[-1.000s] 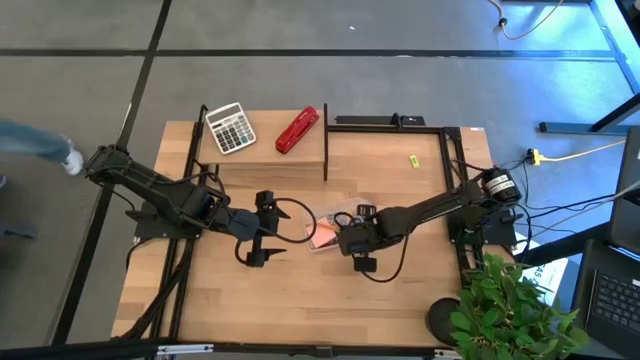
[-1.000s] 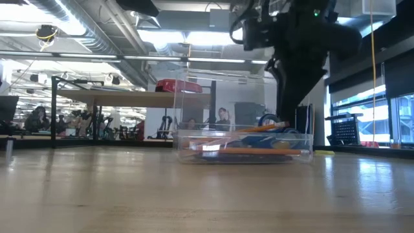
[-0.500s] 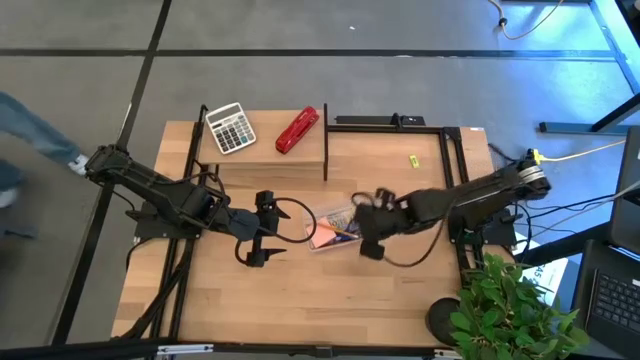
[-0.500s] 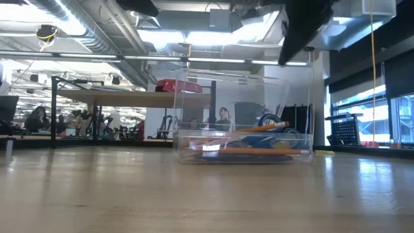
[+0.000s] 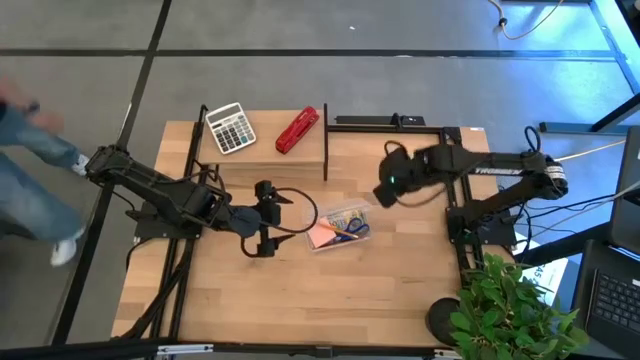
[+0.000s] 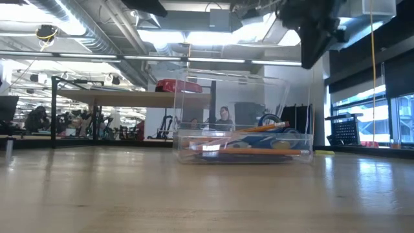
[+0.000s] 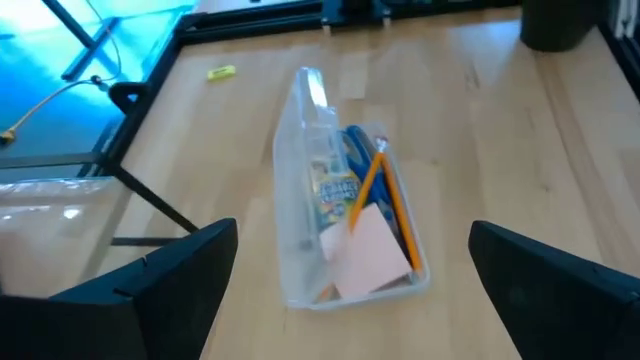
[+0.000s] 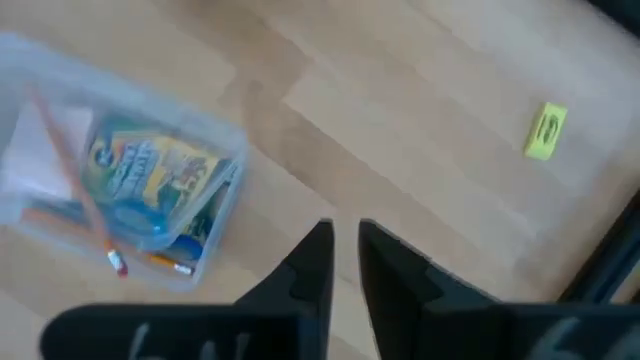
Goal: Pack school essentials
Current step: Put the yellow eraser into the transparent supply box
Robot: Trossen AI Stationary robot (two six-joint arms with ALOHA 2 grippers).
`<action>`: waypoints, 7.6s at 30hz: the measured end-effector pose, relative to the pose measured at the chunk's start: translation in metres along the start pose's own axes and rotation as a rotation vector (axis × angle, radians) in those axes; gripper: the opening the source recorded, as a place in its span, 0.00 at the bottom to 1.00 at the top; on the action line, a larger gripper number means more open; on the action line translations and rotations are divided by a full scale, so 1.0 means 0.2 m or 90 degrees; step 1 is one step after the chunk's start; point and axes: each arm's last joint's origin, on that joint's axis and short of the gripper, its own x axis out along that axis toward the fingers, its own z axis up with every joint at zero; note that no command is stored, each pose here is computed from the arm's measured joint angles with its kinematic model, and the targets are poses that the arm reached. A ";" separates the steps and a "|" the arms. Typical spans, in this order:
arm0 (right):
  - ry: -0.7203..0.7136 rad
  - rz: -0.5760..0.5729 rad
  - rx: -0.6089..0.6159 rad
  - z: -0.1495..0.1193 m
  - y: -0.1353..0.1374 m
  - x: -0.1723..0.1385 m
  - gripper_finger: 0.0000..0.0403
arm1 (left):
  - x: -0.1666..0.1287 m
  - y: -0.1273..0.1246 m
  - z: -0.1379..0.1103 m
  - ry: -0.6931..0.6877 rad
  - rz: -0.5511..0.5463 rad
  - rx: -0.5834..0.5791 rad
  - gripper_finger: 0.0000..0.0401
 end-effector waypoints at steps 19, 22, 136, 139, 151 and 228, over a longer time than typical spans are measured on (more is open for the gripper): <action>0.057 -0.016 0.196 0.28 -0.34 0.14 0.20 | 0.04 0.08 0.01 0.008 0.037 -0.018 0.98; 0.084 -0.015 0.199 0.30 -0.34 0.19 0.27 | 0.04 0.08 0.01 0.008 0.037 -0.018 0.98; 0.314 -0.197 0.028 0.30 -0.83 1.05 0.57 | 0.06 0.14 0.01 0.013 0.061 -0.037 0.98; 0.326 -0.183 0.026 0.31 -0.83 1.04 0.57 | 0.06 0.14 0.01 0.013 0.061 -0.037 0.98; 0.339 -0.153 -0.027 0.31 -0.82 1.03 0.57 | 0.06 0.14 0.01 0.013 0.061 -0.037 0.98; 0.201 -0.110 0.184 0.19 -0.86 0.97 0.57 | 0.06 0.14 0.01 0.013 0.062 -0.037 0.98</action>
